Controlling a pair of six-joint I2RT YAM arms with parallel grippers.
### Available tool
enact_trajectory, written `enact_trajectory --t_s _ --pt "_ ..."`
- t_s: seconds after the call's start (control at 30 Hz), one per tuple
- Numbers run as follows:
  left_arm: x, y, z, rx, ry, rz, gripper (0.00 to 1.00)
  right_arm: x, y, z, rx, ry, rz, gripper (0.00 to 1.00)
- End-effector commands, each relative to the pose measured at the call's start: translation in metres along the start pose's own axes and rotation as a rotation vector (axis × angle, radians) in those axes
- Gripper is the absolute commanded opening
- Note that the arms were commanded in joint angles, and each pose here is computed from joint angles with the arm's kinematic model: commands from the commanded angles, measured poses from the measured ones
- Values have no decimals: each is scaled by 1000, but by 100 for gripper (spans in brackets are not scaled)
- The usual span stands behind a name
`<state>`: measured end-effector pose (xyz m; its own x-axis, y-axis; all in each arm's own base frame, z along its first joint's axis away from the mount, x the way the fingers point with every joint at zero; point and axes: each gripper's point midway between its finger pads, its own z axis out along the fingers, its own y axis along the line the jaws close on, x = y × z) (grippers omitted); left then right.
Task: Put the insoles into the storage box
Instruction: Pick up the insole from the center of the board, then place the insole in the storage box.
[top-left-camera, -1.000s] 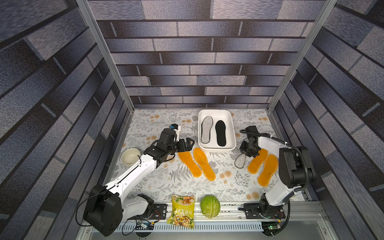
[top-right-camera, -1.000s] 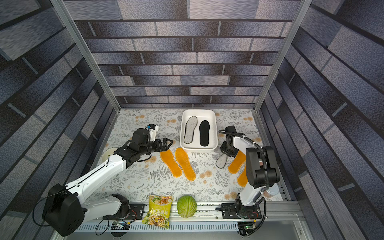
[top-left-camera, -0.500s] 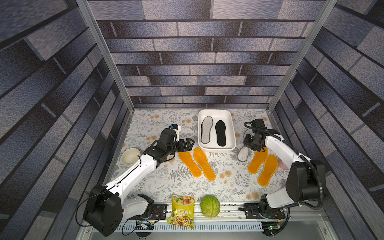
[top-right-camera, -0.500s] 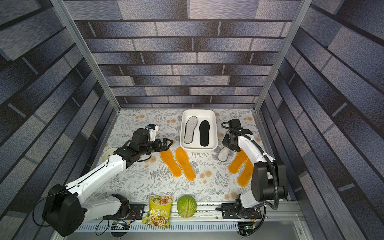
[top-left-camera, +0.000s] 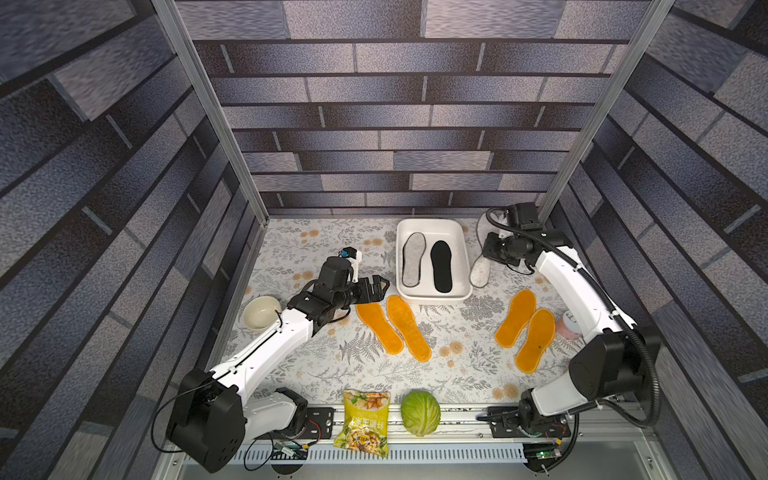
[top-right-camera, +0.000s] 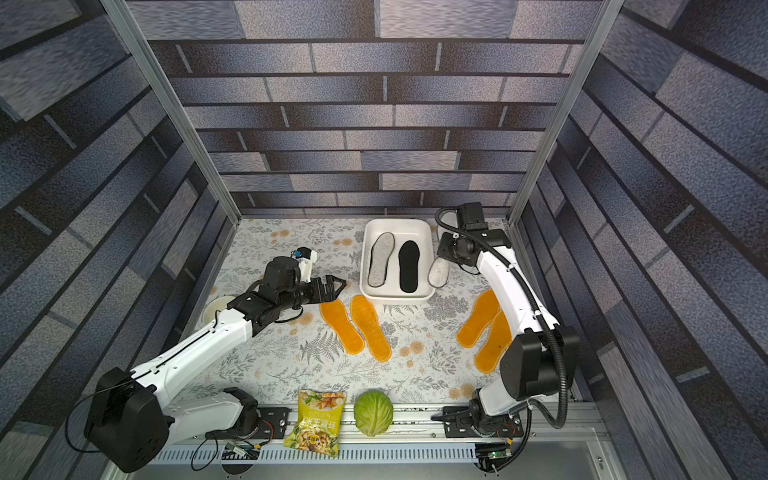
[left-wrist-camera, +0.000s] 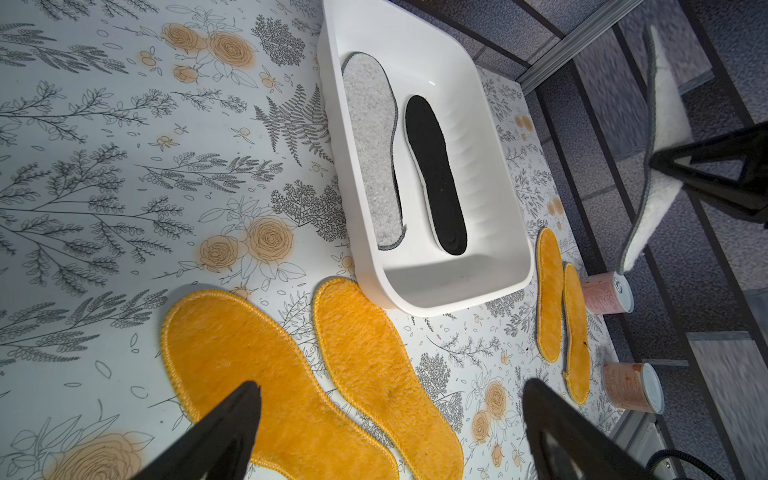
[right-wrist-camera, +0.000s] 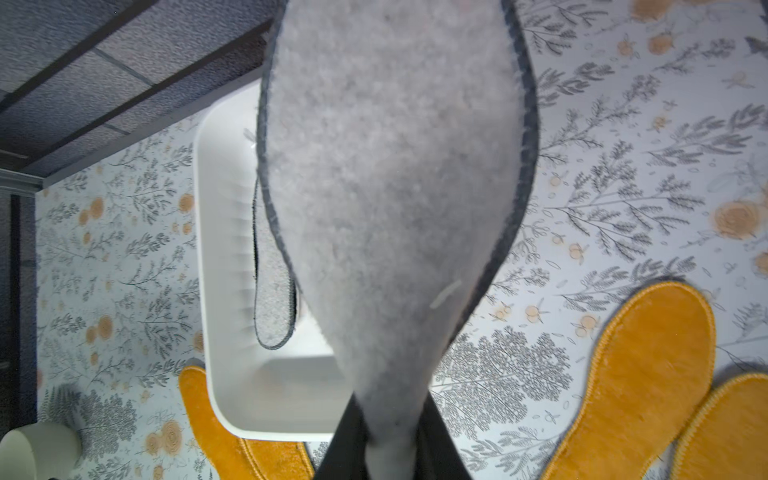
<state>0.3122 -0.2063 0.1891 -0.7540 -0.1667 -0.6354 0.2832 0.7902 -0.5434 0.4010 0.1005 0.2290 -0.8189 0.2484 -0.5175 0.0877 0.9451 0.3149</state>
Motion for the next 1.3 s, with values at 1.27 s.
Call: enact_trajectory --t_s 1.27 --pt "-3 11 -14 -7 -33 -10 100 45 44 169 92 337 -175 24"
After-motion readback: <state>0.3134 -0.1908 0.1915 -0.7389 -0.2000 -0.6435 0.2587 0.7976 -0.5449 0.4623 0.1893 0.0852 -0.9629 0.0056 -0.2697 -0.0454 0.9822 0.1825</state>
